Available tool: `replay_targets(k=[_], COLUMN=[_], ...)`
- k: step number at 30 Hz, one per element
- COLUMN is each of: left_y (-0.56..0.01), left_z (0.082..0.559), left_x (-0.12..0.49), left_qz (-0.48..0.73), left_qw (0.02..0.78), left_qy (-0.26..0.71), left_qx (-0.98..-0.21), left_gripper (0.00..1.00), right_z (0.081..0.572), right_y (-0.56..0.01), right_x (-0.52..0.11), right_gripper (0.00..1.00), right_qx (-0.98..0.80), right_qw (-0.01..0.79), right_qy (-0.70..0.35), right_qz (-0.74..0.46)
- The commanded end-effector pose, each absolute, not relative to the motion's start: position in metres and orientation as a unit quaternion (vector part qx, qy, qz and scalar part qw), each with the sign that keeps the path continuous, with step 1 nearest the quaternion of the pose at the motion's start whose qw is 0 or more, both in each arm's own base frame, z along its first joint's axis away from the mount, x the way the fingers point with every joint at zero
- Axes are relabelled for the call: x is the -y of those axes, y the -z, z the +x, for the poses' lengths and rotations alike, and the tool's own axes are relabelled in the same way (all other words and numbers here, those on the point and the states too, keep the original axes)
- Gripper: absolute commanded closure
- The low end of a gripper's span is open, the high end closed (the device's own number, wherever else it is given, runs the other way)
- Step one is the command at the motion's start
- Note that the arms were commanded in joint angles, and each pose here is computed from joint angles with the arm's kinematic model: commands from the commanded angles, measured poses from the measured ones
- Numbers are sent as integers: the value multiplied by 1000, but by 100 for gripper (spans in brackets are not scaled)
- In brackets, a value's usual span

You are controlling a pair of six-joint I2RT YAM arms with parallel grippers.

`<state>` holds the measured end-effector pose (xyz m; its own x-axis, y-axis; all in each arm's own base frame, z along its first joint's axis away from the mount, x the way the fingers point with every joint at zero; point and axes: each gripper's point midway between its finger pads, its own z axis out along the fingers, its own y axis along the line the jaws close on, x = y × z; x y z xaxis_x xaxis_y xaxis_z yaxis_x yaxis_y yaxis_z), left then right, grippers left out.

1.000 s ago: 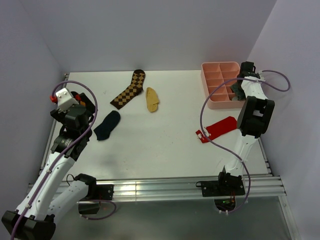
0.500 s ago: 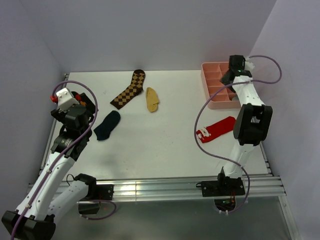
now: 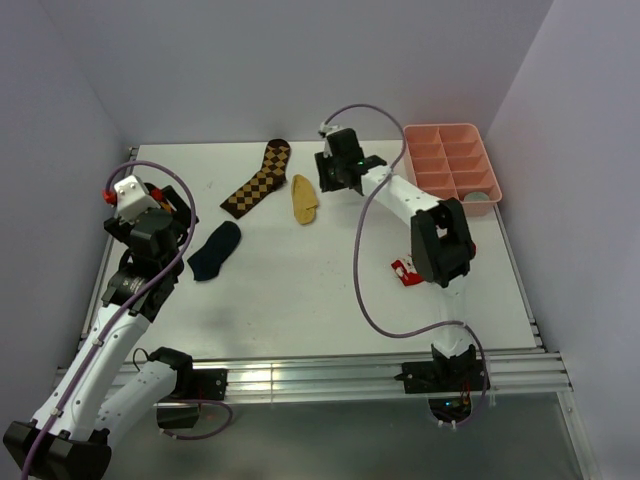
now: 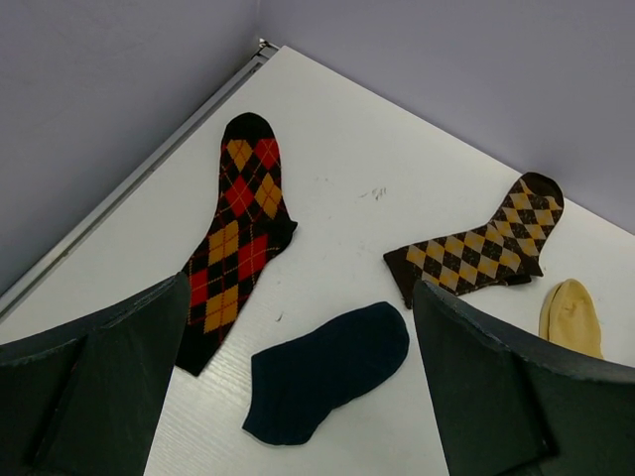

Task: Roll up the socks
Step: Place the sock in the storage box, then adjust the sock at the center of the board.

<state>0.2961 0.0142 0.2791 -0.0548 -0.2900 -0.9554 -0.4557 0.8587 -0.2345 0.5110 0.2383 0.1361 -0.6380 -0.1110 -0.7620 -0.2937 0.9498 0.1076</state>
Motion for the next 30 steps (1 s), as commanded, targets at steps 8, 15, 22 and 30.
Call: replay_targets(k=[8, 15, 22, 30], left_y=[-280, -279, -275, -266], left_z=[296, 296, 298, 302], left_x=[-9, -6, 5, 25], left_qz=[-259, -257, -248, -228], left_qw=[639, 638, 627, 599], left_qy=[-44, -37, -10, 29], left_qx=[-722, -725, -738, -767], left_gripper=[0, 1, 1, 1], right_z=[499, 490, 466, 375], right_y=[-93, -55, -31, -20], right_x=[-325, -334, -290, -258], right_gripper=[59, 61, 69, 66], right_qx=[-882, -900, -934, -971], right_qw=[386, 360, 328, 236], right_qy=[-161, -123, -44, -3], right_qz=[-218, -212, -135, -45])
